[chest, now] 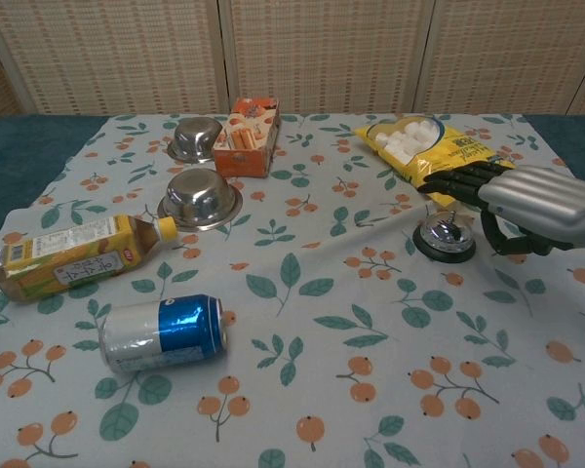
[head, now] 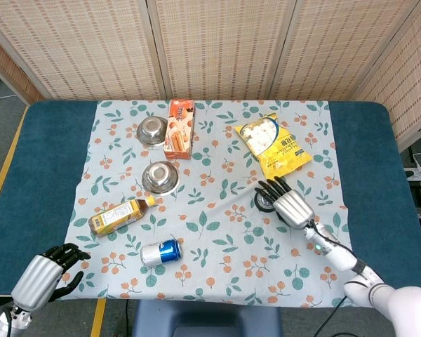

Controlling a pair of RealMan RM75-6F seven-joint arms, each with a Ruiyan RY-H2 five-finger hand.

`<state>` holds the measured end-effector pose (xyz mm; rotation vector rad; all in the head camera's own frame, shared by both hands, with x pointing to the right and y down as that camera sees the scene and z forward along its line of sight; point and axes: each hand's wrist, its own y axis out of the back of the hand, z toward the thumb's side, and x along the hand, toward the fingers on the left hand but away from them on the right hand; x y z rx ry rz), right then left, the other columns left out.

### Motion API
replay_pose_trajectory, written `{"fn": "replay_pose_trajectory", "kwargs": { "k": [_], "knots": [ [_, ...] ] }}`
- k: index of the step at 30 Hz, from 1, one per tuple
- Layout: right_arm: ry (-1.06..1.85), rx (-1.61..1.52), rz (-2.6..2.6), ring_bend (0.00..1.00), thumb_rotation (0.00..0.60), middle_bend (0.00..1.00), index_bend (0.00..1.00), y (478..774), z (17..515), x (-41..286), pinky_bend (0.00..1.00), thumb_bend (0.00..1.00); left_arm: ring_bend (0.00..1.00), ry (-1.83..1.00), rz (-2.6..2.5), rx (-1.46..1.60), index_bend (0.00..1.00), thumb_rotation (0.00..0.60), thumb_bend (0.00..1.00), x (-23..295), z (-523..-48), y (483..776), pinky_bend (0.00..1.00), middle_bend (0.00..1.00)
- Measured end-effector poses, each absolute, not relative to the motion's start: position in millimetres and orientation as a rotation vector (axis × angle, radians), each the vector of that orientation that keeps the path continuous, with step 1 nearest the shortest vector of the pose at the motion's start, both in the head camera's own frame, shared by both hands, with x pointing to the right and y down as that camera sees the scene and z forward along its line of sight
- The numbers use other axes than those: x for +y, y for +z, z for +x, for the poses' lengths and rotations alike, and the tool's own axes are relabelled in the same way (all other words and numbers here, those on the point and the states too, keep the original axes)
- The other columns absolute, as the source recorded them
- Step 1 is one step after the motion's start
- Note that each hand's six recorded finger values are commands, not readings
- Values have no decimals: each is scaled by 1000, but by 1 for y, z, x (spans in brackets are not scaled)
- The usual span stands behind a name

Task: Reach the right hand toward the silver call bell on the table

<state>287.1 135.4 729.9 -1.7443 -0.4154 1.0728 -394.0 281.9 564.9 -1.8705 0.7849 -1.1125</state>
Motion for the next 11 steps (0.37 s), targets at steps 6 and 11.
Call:
{"fn": "replay_pose_trajectory", "kwargs": {
  "k": [6,11],
  "knots": [
    [1158,-486,-1697,0,600,0,0,678,314,184,8,1000,301,-1100,-1874,775,372,600,429,284,-391,564,476,438],
    [1381,-524,-1616,0,600,0,0,630,353,226,21,1000,301,-1091,-1876,765,372,600,429,285,-388,564,475,438]
  ]
}}
